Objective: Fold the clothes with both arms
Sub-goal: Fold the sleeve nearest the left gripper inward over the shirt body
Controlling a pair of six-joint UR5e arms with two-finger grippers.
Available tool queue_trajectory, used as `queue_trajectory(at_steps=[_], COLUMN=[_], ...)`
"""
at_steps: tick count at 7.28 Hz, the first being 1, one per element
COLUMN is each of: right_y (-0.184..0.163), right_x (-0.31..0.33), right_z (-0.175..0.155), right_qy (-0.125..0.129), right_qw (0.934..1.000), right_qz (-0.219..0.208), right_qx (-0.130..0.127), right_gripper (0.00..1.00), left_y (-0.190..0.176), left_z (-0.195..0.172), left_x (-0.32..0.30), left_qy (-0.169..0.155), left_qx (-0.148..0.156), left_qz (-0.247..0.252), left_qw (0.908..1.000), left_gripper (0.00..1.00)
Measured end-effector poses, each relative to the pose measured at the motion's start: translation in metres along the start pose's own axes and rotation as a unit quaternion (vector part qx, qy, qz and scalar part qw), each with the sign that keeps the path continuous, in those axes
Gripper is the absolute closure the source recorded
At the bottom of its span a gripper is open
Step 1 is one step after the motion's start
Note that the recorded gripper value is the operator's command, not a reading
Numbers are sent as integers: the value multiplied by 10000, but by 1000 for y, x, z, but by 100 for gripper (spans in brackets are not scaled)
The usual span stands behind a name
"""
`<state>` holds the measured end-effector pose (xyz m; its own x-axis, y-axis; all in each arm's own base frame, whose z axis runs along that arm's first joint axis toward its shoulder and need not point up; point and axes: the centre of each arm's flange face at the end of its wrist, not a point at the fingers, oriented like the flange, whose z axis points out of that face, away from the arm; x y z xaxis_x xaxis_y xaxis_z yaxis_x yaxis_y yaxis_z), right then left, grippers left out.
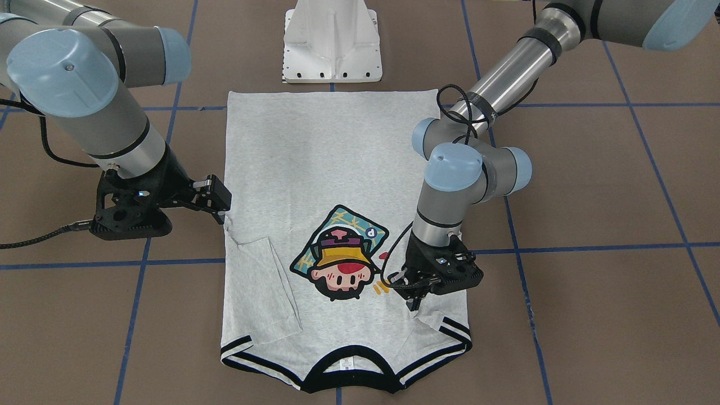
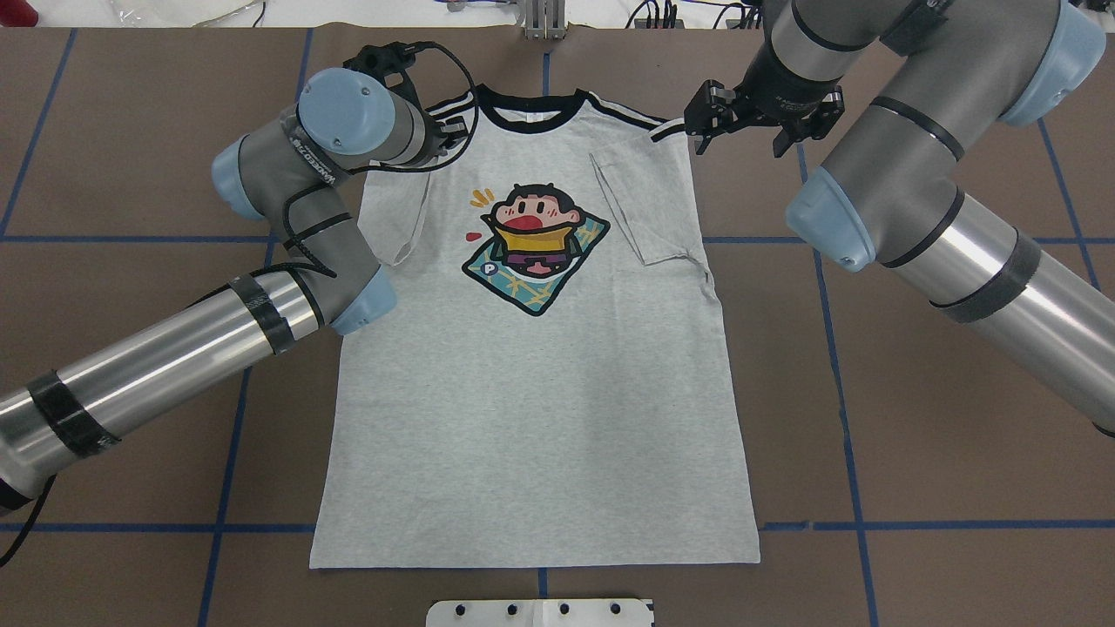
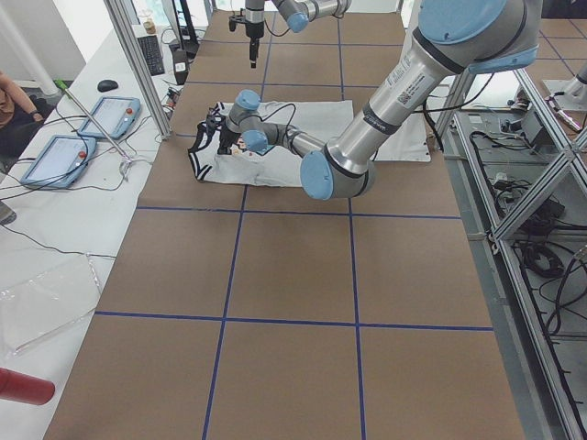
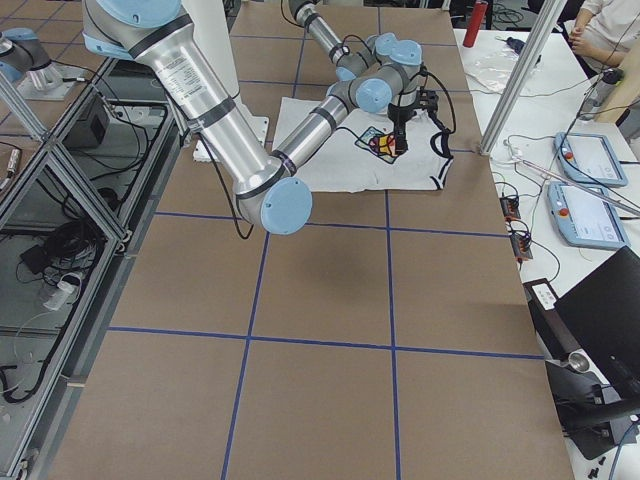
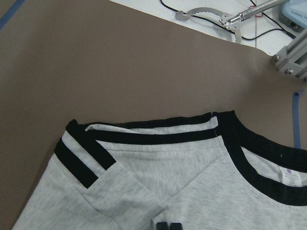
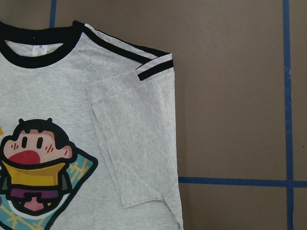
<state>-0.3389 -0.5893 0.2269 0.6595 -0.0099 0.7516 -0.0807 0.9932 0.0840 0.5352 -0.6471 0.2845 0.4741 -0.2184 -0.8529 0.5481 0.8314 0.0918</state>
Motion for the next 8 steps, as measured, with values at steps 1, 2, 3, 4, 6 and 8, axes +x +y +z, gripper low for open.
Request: queue_trajectory(at_steps=[1, 2, 3, 4, 6, 8], right_y=[0, 0, -1, -1, -1, 0], right_x=[0, 1, 1, 1, 1, 1], right_z=[0, 0, 0, 0, 0, 0], right_qy=[2, 5, 7, 7, 5, -1], right_qw=[10000, 10000, 10000, 10000, 10000, 10000], right_qz=[9, 20, 28, 32, 41, 45], right_qx=[1, 0, 0, 0, 2, -2], right_gripper=[0, 0, 0, 0, 0, 0], left_y=[1, 1, 1, 0, 0, -1], left_z=[4, 7, 9, 11, 11, -5], left_x=[2, 3, 3, 2, 0, 4], left_qy=[14, 16, 12, 17, 73, 261], left_qx=[28, 43, 69, 112, 153, 131], left_qz=[-4, -5, -6, -5, 31, 70], left_qw=[10000, 10000, 10000, 9999, 9999, 9995], left_gripper=[100, 100, 100, 34, 0, 0])
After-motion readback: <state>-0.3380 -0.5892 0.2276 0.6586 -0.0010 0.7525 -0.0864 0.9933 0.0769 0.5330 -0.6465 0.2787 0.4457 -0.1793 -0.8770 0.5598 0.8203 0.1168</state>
